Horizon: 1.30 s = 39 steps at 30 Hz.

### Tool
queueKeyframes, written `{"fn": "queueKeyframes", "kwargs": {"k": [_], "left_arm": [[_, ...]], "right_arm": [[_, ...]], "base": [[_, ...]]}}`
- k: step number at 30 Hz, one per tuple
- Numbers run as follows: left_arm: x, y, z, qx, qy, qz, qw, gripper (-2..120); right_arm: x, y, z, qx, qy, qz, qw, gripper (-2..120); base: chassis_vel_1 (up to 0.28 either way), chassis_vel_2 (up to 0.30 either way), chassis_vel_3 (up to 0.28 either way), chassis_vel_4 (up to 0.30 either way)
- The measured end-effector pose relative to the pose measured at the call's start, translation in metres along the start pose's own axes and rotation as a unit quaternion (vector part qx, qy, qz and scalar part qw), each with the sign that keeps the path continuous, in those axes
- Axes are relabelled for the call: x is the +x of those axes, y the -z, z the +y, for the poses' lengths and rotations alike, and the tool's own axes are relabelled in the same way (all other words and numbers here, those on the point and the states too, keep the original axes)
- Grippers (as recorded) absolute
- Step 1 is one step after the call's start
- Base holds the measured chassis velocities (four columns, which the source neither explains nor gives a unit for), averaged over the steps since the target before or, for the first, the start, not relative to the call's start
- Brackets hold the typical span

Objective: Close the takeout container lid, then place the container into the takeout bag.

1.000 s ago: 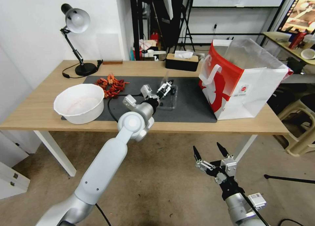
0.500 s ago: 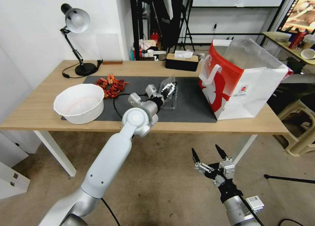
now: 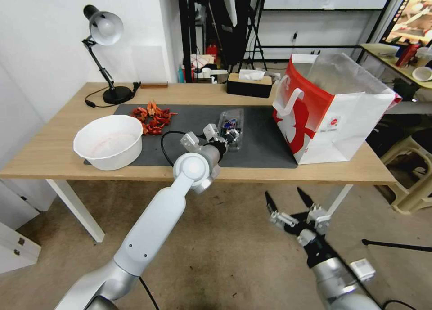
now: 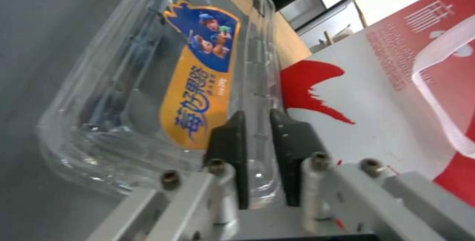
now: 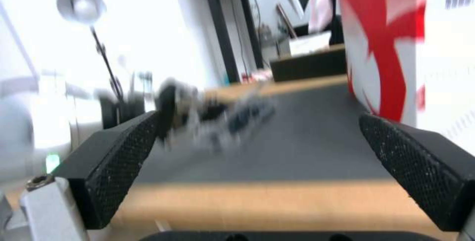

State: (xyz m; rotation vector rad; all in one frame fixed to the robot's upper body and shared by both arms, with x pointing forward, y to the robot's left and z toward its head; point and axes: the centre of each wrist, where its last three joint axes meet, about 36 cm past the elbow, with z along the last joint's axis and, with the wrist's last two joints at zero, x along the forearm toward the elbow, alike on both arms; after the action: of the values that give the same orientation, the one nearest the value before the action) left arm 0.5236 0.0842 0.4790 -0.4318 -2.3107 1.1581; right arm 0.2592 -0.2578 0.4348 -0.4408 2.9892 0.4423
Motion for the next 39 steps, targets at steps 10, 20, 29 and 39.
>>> {"fn": "queueKeyframes", "kwargs": {"k": [10,20,29,39], "left_arm": [[-0.001,-0.004,0.003,-0.015,0.012,0.002,0.9998,0],[-0.006,-0.008,0.002,-0.019,0.015,0.004,0.9997,0],[-0.008,-0.006,0.002,-0.015,0.017,-0.002,0.9997,0],[-0.009,-0.002,0.002,-0.011,0.016,-0.006,0.9998,0]], "right_arm": [[-0.073,0.045,-0.032,-0.164,0.002,-0.014,0.986,100],[-0.137,0.056,-0.047,-0.249,-0.005,0.040,0.968,100],[-0.202,0.066,-0.037,-0.293,-0.039,0.138,0.945,100],[-0.265,0.066,-0.031,-0.288,-0.070,0.196,0.935,100]], "base": [[0.000,0.000,0.000,0.000],[0.000,0.000,0.000,0.000],[0.000,0.000,0.000,0.000],[0.000,0.000,0.000,0.000]]}}
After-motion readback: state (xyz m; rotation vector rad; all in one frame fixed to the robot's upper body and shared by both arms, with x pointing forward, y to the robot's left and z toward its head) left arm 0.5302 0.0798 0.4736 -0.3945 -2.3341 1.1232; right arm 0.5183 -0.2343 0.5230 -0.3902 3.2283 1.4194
